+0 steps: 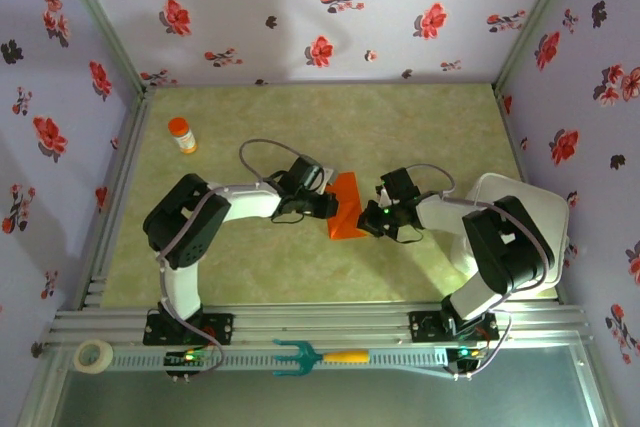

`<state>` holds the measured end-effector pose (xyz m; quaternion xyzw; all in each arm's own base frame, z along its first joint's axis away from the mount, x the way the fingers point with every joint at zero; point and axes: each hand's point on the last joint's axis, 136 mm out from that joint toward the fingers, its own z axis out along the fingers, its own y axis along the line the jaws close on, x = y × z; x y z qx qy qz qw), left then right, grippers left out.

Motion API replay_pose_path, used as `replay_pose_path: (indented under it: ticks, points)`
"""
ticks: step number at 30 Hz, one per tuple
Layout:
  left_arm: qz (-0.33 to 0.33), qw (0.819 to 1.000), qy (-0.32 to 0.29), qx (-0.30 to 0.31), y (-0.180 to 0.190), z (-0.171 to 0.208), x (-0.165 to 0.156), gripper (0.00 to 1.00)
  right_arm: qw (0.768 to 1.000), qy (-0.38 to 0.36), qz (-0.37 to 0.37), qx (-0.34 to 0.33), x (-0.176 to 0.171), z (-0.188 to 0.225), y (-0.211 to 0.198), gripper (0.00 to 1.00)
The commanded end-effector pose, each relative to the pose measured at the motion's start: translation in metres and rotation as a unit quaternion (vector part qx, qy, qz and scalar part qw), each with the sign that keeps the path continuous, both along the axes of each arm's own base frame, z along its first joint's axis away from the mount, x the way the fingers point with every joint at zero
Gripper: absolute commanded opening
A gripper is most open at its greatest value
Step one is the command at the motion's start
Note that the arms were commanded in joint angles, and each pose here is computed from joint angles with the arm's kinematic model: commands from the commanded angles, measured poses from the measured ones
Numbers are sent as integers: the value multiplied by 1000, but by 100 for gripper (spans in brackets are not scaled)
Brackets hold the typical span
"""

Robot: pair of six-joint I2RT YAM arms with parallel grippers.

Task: Fold a paper plane with a square sheet of paper (pick it up from the middle)
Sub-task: Fold the triangle a second time at the center of the table.

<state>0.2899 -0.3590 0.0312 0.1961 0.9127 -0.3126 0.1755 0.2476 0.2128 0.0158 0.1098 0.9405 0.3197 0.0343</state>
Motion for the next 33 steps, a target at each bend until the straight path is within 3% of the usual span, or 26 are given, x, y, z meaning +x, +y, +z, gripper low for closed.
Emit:
replay_pose_path:
  ticks: [1, 8, 18, 23, 33]
  points:
    - [-4, 1000, 10, 9, 3, -11, 0, 8, 999, 19, 0, -38, -10, -9, -13, 8]
    - [0, 1000, 23, 8, 5, -19, -4, 8, 999, 12, 1, -30, -7, -2, -10, 10]
    - [29, 995, 89, -20, 8, -31, -25, 7, 1000, -16, -2, -1, -2, 21, -4, 13]
    - [54, 993, 93, -53, 5, -23, -26, 7, 999, -13, -10, 51, 0, 27, 10, 13]
    - [32, 996, 74, -47, -2, -12, -21, 7, 999, 5, -8, 34, 0, 8, 10, 11]
